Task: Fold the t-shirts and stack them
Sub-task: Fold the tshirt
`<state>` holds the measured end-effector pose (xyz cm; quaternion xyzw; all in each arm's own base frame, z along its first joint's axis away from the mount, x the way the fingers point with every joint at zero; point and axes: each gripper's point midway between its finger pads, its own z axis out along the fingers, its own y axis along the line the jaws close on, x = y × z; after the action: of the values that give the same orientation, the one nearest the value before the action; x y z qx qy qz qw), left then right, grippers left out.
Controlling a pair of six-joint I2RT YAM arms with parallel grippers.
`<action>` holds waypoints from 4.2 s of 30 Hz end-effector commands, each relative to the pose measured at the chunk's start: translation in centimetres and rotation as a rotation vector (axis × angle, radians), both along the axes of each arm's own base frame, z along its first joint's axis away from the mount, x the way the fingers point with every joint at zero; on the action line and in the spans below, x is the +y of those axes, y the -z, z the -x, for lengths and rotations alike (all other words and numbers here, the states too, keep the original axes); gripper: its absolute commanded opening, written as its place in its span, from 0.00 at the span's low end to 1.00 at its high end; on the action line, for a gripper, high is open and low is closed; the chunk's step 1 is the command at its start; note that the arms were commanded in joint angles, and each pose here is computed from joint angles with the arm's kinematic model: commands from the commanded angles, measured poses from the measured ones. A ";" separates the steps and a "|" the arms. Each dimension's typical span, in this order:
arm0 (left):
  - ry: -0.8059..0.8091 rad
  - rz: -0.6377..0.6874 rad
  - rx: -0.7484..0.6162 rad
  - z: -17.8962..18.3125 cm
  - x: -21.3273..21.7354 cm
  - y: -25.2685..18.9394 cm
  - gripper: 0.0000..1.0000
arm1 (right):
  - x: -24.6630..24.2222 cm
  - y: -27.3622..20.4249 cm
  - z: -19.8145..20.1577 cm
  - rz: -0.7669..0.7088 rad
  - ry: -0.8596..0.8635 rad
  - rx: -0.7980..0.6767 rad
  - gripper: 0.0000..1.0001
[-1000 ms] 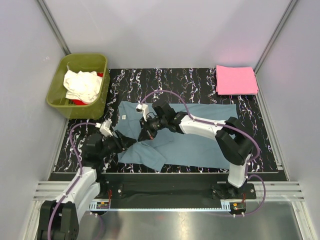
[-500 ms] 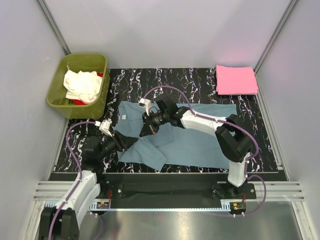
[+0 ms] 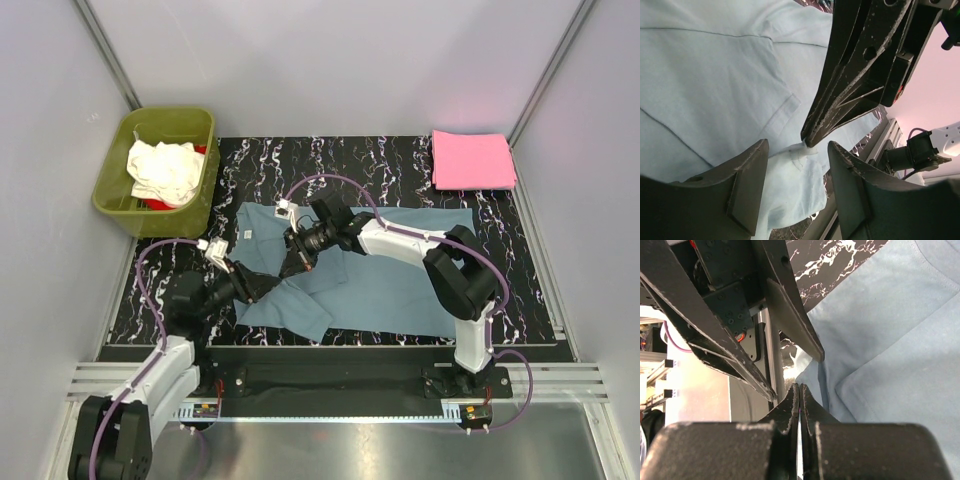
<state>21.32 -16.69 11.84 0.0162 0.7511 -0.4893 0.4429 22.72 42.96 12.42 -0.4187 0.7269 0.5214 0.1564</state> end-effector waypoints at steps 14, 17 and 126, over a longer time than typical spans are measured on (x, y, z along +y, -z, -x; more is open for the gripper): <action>0.037 -0.050 -0.011 0.5 -0.9 1.5 0.52 | 0.6 -2.1 -0.2 -0.061 -0.032 -0.015 0.00; 0.020 -0.053 -0.011 0.3 -0.7 1.5 0.60 | 0.5 -2.4 0.1 -0.070 -0.049 -0.010 0.00; -0.472 0.094 0.200 -19.9 3.6 -6.1 0.00 | -44.6 5.7 7.2 1.120 2.536 0.715 0.00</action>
<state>42.02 -13.48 15.47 -0.2489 0.7533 -0.4275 0.4333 14.82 0.51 3.51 0.6829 0.6924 -0.2180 0.0822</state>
